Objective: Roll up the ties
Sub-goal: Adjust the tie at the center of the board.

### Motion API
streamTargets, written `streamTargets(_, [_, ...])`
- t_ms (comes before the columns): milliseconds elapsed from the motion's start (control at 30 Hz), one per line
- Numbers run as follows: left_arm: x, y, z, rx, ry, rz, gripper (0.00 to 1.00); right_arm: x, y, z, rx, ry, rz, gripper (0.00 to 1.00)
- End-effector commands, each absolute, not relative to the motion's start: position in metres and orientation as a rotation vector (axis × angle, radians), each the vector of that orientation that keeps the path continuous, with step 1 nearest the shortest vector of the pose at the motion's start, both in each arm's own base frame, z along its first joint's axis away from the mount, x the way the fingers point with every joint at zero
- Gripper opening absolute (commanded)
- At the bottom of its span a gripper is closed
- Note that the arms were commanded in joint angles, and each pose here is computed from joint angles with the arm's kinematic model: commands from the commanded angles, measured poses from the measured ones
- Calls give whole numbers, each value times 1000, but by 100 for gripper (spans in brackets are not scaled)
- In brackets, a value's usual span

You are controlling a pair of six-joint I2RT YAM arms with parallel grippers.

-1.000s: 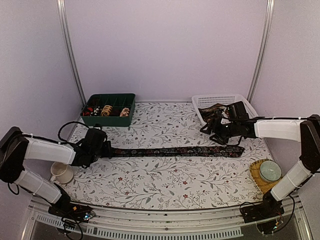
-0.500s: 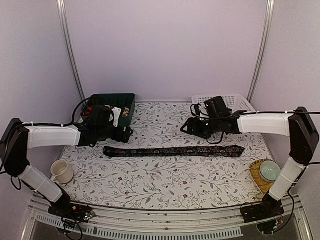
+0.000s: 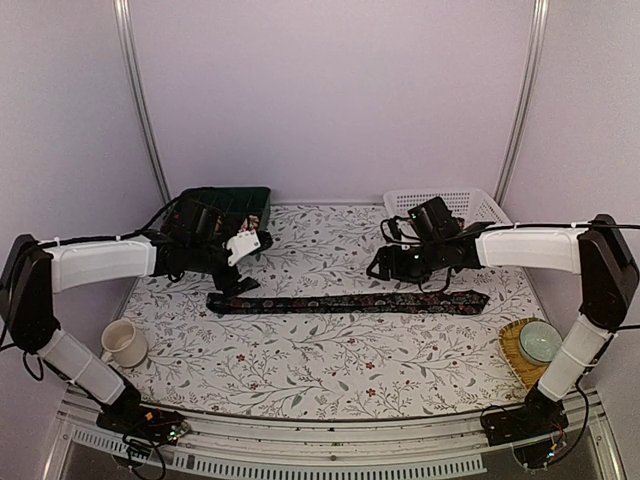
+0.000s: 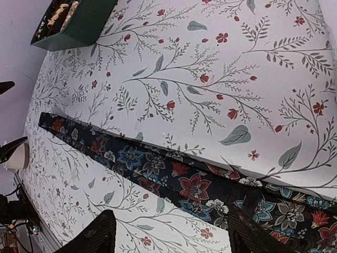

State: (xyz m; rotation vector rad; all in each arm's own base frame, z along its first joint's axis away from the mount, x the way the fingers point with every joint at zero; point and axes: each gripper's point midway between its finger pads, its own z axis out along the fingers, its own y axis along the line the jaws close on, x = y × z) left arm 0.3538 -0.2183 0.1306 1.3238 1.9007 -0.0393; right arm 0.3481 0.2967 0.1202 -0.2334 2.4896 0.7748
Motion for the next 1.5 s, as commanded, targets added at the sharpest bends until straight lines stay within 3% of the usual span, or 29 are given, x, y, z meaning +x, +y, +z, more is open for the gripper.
streamTargets(0, [327, -217, 98, 1582, 1861, -131, 95, 333, 281, 165, -258, 2406, 776, 73])
streamTargets(367, [339, -219, 60, 1680, 1831, -122, 92, 313, 253, 181, -258, 2387, 715, 73])
streamTargets(767, [338, -223, 35, 1734, 1870, -177, 80, 312, 242, 180, -228, 2393, 713, 73])
streamTargets(1033, [341, -223, 23, 1749, 1903, -175, 79, 313, 245, 183, -232, 2385, 732, 73])
streamTargets(1300, [340, -225, 18, 1756, 1926, -191, 54, 312, 244, 183, -231, 2383, 734, 73])
streamTargets(1467, [335, -226, 14, 1771, 1932, -207, 44, 313, 244, 184, -232, 2378, 736, 73])
